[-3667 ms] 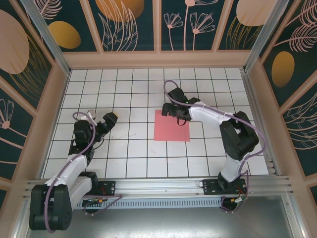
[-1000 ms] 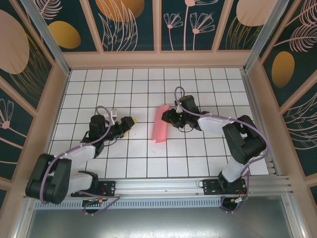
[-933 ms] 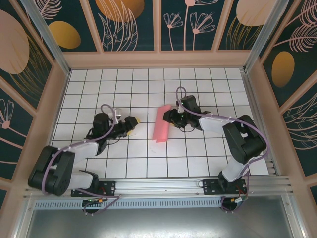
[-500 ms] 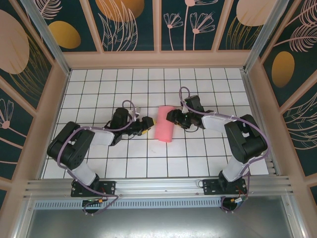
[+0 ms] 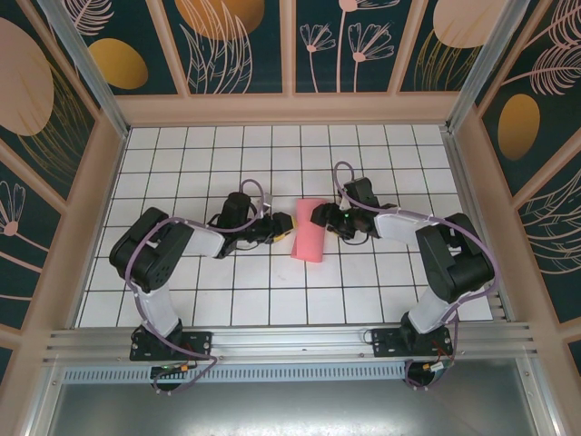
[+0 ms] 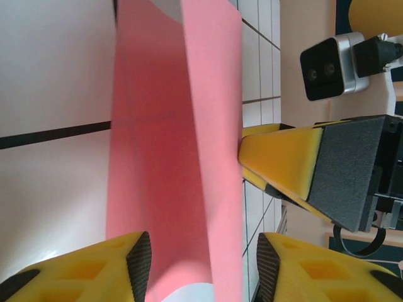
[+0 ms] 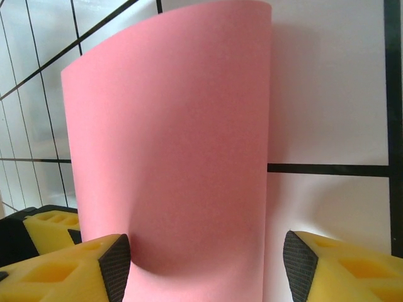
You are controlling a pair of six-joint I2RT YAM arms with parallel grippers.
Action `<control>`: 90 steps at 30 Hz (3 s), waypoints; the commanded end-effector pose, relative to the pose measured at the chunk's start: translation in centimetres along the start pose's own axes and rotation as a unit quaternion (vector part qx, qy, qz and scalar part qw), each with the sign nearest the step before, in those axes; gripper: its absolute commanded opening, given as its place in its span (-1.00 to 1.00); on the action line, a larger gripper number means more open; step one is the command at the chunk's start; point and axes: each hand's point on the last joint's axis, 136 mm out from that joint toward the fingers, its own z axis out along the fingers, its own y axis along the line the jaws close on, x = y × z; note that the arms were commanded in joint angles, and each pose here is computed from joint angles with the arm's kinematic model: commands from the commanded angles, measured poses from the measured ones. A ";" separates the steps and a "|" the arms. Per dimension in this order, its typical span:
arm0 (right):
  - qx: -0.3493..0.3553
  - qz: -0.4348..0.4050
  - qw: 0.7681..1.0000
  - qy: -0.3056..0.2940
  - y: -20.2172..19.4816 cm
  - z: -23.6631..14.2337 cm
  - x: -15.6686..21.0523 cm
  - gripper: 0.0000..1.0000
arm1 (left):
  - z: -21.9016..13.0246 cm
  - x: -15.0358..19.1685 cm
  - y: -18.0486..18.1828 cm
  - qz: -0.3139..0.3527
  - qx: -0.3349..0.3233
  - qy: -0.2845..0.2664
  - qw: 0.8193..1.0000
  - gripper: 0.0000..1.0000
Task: Fold a paper plane with a square sheet of paper (pick it up from the middle)
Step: Fold the square sheet of paper in half at the center of the table.
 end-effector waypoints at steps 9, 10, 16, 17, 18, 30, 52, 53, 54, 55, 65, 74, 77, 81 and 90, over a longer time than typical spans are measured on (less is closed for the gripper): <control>-0.002 0.019 1.000 -0.014 -0.3 -0.3 -0.4 0.38 | 1.9 -0.2 -1.5 0.017 0.040 0.033 0.999 -0.13; -0.003 0.021 1.000 -0.015 -0.3 -0.3 -0.5 0.37 | 2.0 -0.1 -1.6 0.018 0.041 0.035 0.998 -0.15; -0.012 0.036 0.999 -0.029 -0.3 -0.9 -0.9 0.38 | 2.6 -0.4 -1.6 0.020 0.044 0.039 0.998 -0.39; -0.017 0.040 0.999 -0.032 -0.2 -1.0 -1.0 0.37 | 2.7 -0.5 -1.5 0.020 0.043 0.040 0.998 -0.48; -0.023 0.042 0.998 -0.035 0.0 -1.3 -1.1 0.37 | 2.8 -0.5 -1.4 0.019 0.041 0.040 0.998 -0.56; -0.024 0.031 0.998 -0.048 -0.1 -3.3 -0.8 0.46 | 3.0 -2.2 -2.3 -0.010 0.059 0.003 0.998 -0.90; -0.044 0.009 0.999 0.011 -0.9 -1.0 -1.1 0.09 | 3.2 -2.5 -0.9 -0.049 0.053 -0.015 0.997 -0.86; -0.043 0.010 0.999 0.014 -1.1 -0.9 -1.0 0.08 | 3.3 -2.5 -0.9 -0.049 0.051 -0.015 0.997 -0.85; -0.043 0.010 0.999 0.017 -1.2 -0.7 -1.0 0.08 | 3.3 -2.5 -0.8 -0.048 0.049 -0.015 0.998 -0.85; -0.043 0.011 0.999 0.020 -1.2 -0.6 -0.9 0.08 | 3.3 -2.6 -0.7 -0.049 0.046 -0.016 0.998 -0.84; 0.004 0.030 0.999 0.015 -3.0 -0.2 -0.9 0.06 | 1.9 -3.3 0.3 -0.028 -0.033 -0.051 0.998 -0.05; 0.111 -0.005 0.993 0.024 -4.1 1.0 -0.8 0.10 | -1.8 -4.5 1.8 -0.010 -0.142 -0.123 0.982 0.06; 0.136 -0.023 0.990 0.035 -4.0 1.7 -0.5 0.13 | -2.3 -4.5 1.8 -0.012 -0.146 -0.134 0.980 0.06; 0.143 -0.050 0.987 0.047 -3.6 2.0 -0.3 0.14 | -2.5 -4.2 2.2 -0.014 -0.151 -0.132 0.980 0.06; 0.093 -0.094 0.989 0.069 -2.1 1.4 -0.3 0.14 | -2.2 -4.1 1.5 -0.005 -0.138 -0.121 0.983 0.06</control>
